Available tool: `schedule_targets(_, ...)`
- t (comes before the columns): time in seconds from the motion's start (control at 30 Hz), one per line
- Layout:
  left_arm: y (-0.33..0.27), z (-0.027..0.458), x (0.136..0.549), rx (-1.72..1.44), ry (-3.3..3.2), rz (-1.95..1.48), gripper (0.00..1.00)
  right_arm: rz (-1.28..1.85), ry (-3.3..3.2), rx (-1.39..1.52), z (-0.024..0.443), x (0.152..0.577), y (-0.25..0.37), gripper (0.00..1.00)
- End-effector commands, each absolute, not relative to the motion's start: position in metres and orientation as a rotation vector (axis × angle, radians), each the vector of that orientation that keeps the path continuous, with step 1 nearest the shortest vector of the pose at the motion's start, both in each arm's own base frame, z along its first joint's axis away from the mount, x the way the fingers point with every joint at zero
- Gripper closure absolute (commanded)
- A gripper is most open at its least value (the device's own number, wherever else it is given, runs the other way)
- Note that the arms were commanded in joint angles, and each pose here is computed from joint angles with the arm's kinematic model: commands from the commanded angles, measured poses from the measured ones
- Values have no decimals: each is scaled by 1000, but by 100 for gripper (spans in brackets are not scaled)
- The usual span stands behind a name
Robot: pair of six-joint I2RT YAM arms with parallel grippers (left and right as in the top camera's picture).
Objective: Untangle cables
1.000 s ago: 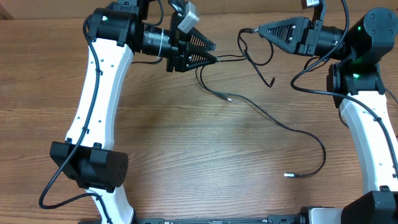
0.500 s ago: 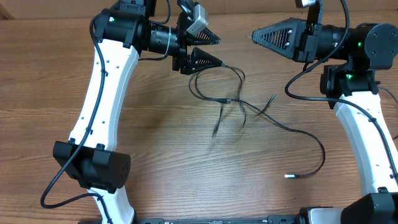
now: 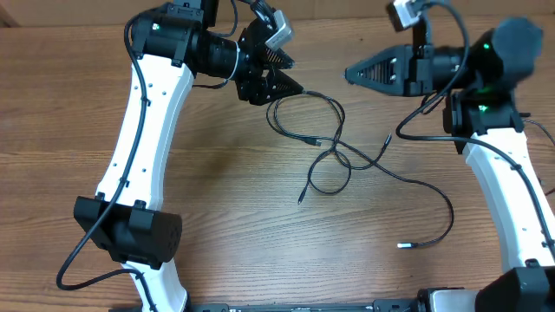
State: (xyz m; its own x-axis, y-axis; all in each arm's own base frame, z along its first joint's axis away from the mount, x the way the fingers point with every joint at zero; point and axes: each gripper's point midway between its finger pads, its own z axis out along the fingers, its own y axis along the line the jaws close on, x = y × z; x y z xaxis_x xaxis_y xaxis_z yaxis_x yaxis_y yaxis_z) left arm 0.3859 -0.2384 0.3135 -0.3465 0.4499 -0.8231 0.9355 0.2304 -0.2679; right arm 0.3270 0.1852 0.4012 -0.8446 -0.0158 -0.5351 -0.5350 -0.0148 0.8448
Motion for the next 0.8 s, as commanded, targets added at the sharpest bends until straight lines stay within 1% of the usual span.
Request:
schedule_targets(0.0,-224,304,395,1125,2113,-921,34,1891,1919,-524,347,341,187,80)
schedule_targets(0.07,-218,302,398,1077,2154,-915,32,1860,2000,-384,314,356,186,68)
schedule_targets(0.13,-217,301,399,1053,2177,-911,31,1770,2099,-249,280,369,183,63)
schedule_targets(0.17,-217,301,399,1051,2179,-913,30,1622,2213,-136,246,379,178,55)
schedule_targets(0.2,-217,301,399,1051,2180,-913,29,1485,2284,-105,224,383,172,53)
schedule_targets(0.27,-217,300,399,1051,2184,-910,28,1277,2372,-116,197,385,163,47)
schedule_targets(0.3,-217,300,398,1051,2185,-910,27,1173,2411,-154,185,384,160,44)
schedule_targets(0.37,-215,299,399,1047,2192,-904,26,1043,2433,-316,171,377,160,37)
schedule_targets(0.43,-211,297,402,1038,2206,-876,24,849,2484,-514,150,365,155,31)
schedule_targets(0.5,-209,295,403,1038,2216,-850,24,670,2544,-632,130,357,147,25)
schedule_targets(0.57,-210,295,404,1042,2209,-848,24,528,2579,-809,112,344,143,21)
schedule_targets(0.6,-211,296,404,1043,2205,-847,24,484,2575,-927,104,336,145,20)
schedule_targets(0.67,-211,296,405,1043,2204,-846,23,454,2559,-1056,94,328,149,19)
schedule_targets(0.7,-211,296,404,1043,2205,-847,23,446,2551,-1104,89,325,152,17)
schedule_targets(0.73,-210,295,404,1042,2210,-848,24,450,2546,-1148,82,321,155,12)
schedule_targets(0.77,-210,295,404,1041,2213,-845,23,450,2547,-1156,80,320,155,11)
